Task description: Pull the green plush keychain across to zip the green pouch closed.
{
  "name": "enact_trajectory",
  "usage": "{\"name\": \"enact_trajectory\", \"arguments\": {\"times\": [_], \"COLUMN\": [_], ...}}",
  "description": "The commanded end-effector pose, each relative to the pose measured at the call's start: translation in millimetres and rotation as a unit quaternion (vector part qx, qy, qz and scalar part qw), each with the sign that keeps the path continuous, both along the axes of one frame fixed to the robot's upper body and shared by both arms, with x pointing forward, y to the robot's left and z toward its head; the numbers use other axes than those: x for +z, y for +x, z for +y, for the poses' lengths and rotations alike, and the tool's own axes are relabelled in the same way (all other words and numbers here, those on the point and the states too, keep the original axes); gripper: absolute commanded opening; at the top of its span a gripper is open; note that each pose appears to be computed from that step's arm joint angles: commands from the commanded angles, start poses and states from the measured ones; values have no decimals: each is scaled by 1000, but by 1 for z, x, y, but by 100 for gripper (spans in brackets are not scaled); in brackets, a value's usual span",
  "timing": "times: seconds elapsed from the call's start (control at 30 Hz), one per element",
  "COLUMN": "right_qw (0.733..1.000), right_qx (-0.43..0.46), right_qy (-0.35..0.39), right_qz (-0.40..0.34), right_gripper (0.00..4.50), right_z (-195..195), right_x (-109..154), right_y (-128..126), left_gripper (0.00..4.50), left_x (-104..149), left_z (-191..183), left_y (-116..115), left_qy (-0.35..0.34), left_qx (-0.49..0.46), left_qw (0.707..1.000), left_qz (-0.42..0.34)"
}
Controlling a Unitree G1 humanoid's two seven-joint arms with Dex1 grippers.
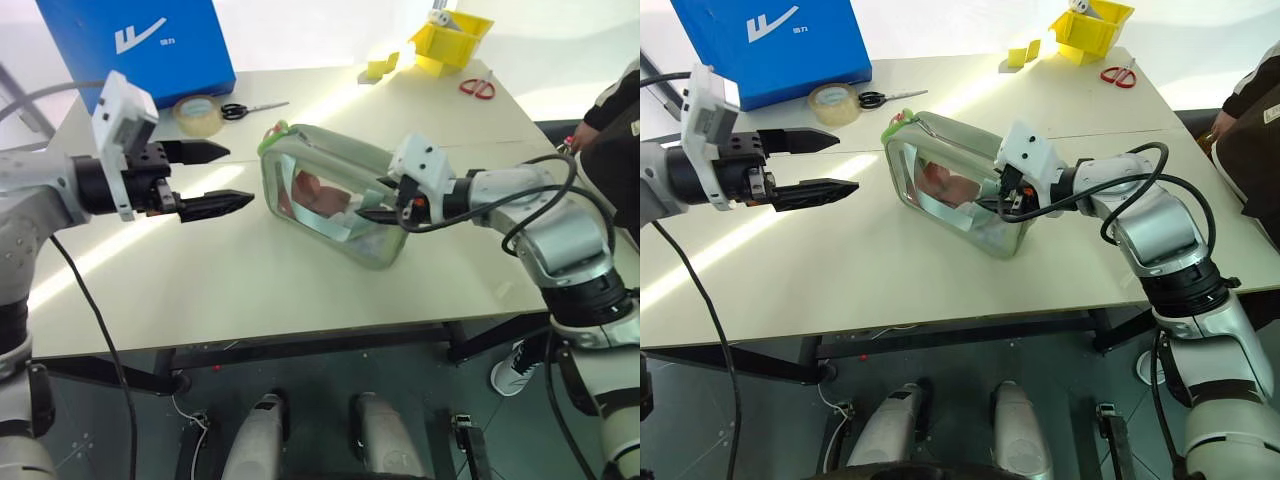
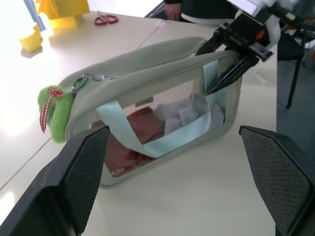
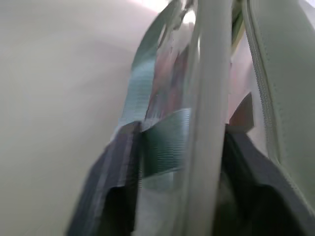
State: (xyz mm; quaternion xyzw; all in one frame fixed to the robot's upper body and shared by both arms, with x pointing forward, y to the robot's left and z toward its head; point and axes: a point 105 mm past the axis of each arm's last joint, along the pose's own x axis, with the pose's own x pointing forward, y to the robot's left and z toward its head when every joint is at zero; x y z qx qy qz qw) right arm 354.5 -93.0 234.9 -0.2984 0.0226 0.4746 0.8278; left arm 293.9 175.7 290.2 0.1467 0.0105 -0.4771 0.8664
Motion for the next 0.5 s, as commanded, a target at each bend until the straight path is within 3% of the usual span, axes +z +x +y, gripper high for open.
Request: {"name": "enact_trajectory", "arguments": {"times": [0.03, 0.23, 0.37, 0.5], "right_qw": [994, 973, 967, 964], "right_qx": [45, 178, 198, 213], "right_qy": [-2, -6, -31, -7], "right_qz": [-97, -145, -158, -158], "right_gripper": [71, 71, 71, 71], "right_z": [17, 53, 52, 53], "right_x": [27, 25, 10, 9], "right_y": [3, -2, 12, 19], "left_gripper": [450, 450, 450, 450], "left_x": [16, 8, 3, -5], "left_z": [21, 53, 59, 60], "left_y": [-3, -8, -11, -15], "left_qy": [-5, -5, -10, -6], "left_qx": [45, 103, 120, 126], "left_qw": [998, 995, 993, 992], "left_qz": [-32, -18, -14, -8]}}
